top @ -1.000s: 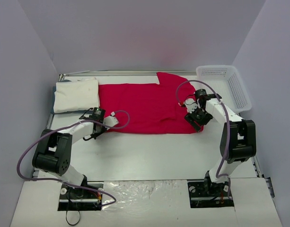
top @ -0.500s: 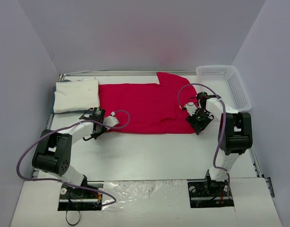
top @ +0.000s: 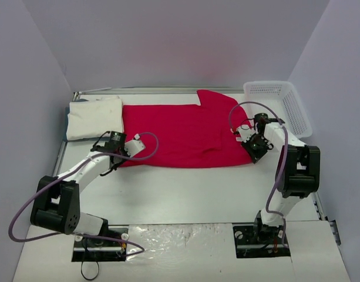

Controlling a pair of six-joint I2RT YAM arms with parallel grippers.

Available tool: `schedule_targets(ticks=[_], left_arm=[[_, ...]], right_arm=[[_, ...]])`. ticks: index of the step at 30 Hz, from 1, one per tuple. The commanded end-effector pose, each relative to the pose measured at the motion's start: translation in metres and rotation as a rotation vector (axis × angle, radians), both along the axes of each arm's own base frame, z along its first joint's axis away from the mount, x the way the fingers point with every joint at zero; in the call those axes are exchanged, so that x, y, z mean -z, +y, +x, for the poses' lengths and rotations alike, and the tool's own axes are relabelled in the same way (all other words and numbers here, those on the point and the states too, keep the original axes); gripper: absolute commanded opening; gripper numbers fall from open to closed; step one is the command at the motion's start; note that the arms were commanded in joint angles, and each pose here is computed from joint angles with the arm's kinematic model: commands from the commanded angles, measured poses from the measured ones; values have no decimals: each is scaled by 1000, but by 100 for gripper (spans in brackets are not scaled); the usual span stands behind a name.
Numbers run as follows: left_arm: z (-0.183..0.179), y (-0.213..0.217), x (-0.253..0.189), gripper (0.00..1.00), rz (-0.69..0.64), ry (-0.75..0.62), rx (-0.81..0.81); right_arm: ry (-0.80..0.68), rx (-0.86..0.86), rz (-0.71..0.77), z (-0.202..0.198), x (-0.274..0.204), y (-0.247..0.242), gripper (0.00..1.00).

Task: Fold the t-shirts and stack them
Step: Fold the flattened tshirt in 1/3 of the way

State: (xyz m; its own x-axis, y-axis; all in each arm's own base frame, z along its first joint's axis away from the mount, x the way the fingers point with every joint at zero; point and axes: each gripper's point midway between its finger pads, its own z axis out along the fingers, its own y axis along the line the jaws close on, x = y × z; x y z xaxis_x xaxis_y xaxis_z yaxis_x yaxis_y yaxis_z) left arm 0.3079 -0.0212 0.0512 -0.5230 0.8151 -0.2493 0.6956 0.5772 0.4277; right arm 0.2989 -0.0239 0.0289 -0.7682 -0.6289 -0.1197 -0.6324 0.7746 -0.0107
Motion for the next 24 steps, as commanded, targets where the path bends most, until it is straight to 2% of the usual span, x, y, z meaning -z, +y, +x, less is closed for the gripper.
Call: schedule_targets(ticks=[1,6,11,15,18,24], left_arm=[[5,9,-36,2,21,-75,5],[-5,12,-45,2,-6,-85,4],[-20,1,-21,3,-61,-8,49],[-27,-11,-7,24,-118,27,87],[-25,-19,-4,34,-145,31,110],[-14,-25,2,37,-154,35,116]], right_arm=[[2,-6,-25,-15,-21,-11,0],[1,-7,-8,-19,-24,-12,0],[22,-4,24,-19,-17,-7,0],[41,-2,29,-17,-12,-6,0],[47,4,33,-13,-9,-6,0],[64,18,50,-12,-4,-3,0]])
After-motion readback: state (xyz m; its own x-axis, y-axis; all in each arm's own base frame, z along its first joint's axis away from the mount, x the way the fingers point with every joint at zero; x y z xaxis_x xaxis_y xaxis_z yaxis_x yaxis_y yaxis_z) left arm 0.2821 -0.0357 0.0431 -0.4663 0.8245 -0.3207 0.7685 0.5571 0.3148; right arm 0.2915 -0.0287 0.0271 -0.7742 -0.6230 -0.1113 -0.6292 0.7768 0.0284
